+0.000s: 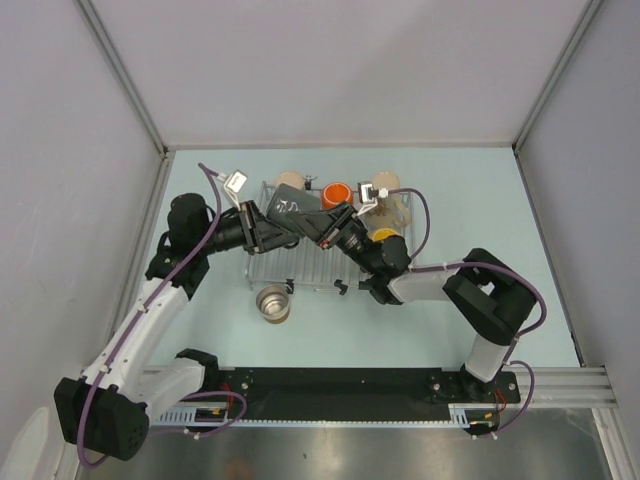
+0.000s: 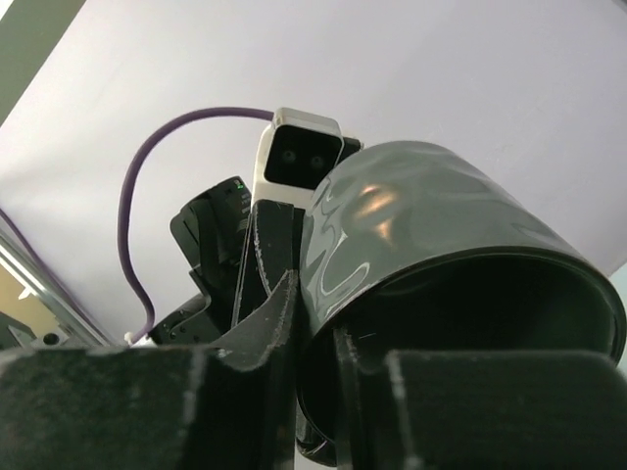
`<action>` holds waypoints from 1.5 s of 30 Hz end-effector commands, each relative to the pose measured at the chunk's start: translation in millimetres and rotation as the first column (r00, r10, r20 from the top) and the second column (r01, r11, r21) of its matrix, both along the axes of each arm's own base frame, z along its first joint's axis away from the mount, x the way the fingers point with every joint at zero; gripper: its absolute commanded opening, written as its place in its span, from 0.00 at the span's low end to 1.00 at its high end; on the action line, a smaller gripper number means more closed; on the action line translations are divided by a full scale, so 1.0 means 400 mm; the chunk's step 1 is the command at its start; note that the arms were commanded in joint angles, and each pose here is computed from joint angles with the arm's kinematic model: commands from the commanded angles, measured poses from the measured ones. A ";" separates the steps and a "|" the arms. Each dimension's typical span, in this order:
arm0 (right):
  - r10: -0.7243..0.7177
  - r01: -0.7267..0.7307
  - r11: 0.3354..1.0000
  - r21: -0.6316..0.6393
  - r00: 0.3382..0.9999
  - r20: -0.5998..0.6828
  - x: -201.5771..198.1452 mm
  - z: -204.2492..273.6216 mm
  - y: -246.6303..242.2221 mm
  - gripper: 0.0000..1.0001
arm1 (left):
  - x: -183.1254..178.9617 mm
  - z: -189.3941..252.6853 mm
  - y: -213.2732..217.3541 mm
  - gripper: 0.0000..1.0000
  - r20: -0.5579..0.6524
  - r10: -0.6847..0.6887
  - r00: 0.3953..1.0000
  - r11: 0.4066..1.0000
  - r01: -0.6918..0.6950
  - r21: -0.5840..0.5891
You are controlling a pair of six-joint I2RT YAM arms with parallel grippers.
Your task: Load the cups into the dish rack
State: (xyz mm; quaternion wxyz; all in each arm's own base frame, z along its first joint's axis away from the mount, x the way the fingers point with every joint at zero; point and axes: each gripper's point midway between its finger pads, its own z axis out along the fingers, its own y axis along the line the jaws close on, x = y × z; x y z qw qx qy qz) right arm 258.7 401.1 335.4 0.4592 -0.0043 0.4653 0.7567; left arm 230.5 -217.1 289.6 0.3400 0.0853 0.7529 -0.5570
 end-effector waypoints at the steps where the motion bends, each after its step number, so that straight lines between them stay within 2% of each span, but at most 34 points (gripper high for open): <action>1: 0.201 -0.194 0.978 -0.083 0.975 0.096 -0.138 -0.043 0.022 0.25 | -0.061 0.163 -0.034 0.01 0.391 -0.145 0.909 0.988 0.154 0.010; 2: 0.197 -0.189 0.978 -0.083 0.975 0.099 -0.138 -0.040 0.015 0.28 | -0.056 0.160 -0.030 0.00 0.417 -0.140 0.898 0.990 0.140 0.030; 4: 0.192 -0.183 0.980 -0.083 0.975 0.109 -0.141 -0.032 0.001 0.43 | -0.057 0.154 -0.025 0.00 0.419 -0.131 0.899 0.991 0.123 0.045; 9: 0.180 -0.171 0.981 -0.087 0.979 0.100 -0.135 -0.037 -0.019 0.60 | -0.039 0.143 -0.001 0.00 0.458 -0.100 0.883 0.994 0.072 0.079; 13: 0.159 -0.150 0.985 -0.085 0.981 0.110 -0.137 -0.030 -0.047 0.63 | -0.014 0.138 0.022 0.00 0.488 -0.067 0.870 0.994 0.017 0.105; 15: 0.143 -0.135 0.988 -0.079 0.982 0.120 -0.139 -0.017 -0.073 0.67 | 0.000 0.135 0.035 0.00 0.509 -0.046 0.860 0.993 -0.017 0.118; 21: 0.086 -0.074 0.995 -0.073 0.982 0.170 -0.171 0.035 -0.169 0.68 | 0.024 0.136 0.058 0.01 0.563 -0.010 0.826 0.983 -0.095 0.157; 23: 0.081 -0.058 0.986 -0.153 0.985 0.151 -0.171 0.012 -0.164 0.68 | 0.032 0.137 0.065 0.00 0.575 -0.002 0.818 0.978 -0.119 0.173; 24: 0.075 -0.048 0.988 -0.145 0.979 0.191 -0.198 0.055 -0.186 0.68 | 0.041 0.130 0.068 0.00 0.574 0.004 0.819 0.974 -0.133 0.184; 25: 0.075 -0.034 0.975 -0.219 0.980 0.182 -0.202 0.025 -0.173 0.68 | 0.048 0.122 0.071 0.00 0.570 0.009 0.822 0.970 -0.145 0.194; 26: 0.064 -0.016 0.973 -0.232 0.977 0.201 -0.213 0.040 -0.181 0.69 | 0.058 0.117 0.072 0.01 0.575 0.005 0.818 0.965 -0.155 0.213; 28: 0.052 0.014 0.952 -0.307 0.977 0.205 -0.248 0.061 -0.192 0.70 | 0.089 0.065 0.076 0.01 0.535 -0.007 0.845 0.944 -0.172 0.283; 29: -0.015 0.103 0.933 -0.344 0.968 0.250 -0.237 0.067 -0.197 0.71 | 0.093 0.056 0.069 0.00 0.528 -0.019 0.849 0.937 -0.169 0.306; 31: -0.044 0.153 0.906 -0.394 0.961 0.272 -0.261 0.093 -0.216 0.71 | 0.117 0.006 0.067 0.00 0.501 -0.027 0.865 0.913 -0.182 0.364; 36: -0.099 0.223 0.876 -0.426 0.950 0.295 -0.261 0.121 -0.260 0.70 | 0.114 -0.067 0.004 0.01 0.472 -0.097 0.876 0.880 -0.146 0.452; 45: -0.105 0.238 0.839 -0.488 0.953 0.284 -0.243 0.083 -0.263 0.68 | 0.124 -0.195 -0.102 0.01 0.406 -0.187 0.895 0.826 -0.081 0.558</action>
